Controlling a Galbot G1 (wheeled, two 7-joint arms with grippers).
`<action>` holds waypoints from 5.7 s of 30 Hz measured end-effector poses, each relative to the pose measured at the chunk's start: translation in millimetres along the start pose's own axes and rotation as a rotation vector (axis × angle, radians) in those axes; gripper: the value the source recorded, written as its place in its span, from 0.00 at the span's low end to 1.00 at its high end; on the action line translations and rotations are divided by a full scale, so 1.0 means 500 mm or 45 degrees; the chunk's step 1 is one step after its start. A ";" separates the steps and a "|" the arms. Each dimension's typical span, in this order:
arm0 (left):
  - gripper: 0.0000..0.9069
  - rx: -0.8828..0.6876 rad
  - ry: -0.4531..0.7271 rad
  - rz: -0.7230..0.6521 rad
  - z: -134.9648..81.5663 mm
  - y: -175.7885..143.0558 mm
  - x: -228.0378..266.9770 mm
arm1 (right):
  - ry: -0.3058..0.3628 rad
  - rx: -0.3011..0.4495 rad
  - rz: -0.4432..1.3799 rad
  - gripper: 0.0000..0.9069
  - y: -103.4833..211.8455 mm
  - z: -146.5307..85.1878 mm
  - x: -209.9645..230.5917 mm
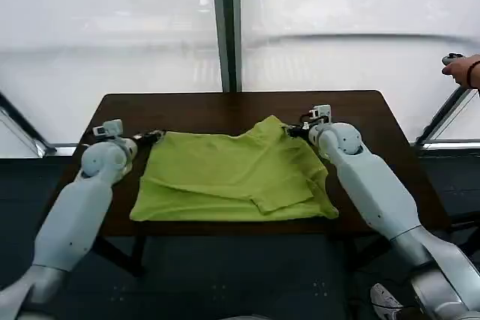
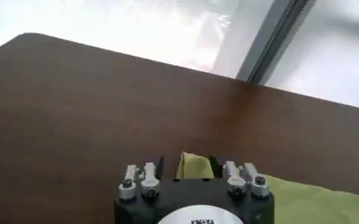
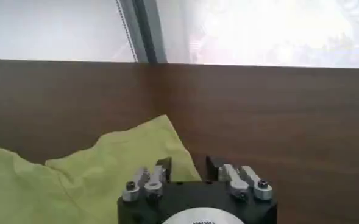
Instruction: Fold and organize the clothes.
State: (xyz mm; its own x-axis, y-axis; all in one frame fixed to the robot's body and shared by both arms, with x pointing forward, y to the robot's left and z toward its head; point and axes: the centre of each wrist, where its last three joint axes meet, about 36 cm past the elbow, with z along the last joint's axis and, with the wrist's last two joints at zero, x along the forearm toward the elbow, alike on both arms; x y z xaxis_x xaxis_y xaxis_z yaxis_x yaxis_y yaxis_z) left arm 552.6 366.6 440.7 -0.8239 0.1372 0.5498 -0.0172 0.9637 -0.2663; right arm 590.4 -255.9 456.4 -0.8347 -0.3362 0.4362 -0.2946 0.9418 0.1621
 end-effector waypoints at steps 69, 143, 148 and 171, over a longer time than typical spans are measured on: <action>0.97 -0.069 0.029 -0.051 0.242 -0.001 0.387 | 0.217 0.192 0.009 0.97 0.068 0.118 0.395; 0.15 0.042 -0.086 -0.031 0.201 0.005 0.229 | 0.031 -0.049 0.201 0.00 -0.018 0.170 0.233; 0.15 0.045 -0.093 -0.032 0.199 0.006 0.232 | 0.025 -0.062 0.198 0.00 -0.015 0.172 0.228; 0.05 0.070 -0.048 -0.027 0.212 -0.023 0.210 | 0.020 -0.053 0.167 0.00 0.000 0.165 0.231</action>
State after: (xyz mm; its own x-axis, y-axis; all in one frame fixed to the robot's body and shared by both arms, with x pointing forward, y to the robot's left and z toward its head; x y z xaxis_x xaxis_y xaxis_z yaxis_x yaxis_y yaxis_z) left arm 406.2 345.5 417.6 -0.8440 0.1073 0.5255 -0.0648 0.9522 -0.2985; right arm 455.7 -294.2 433.9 -0.8574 -0.2106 0.4697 -0.1637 0.9767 0.1391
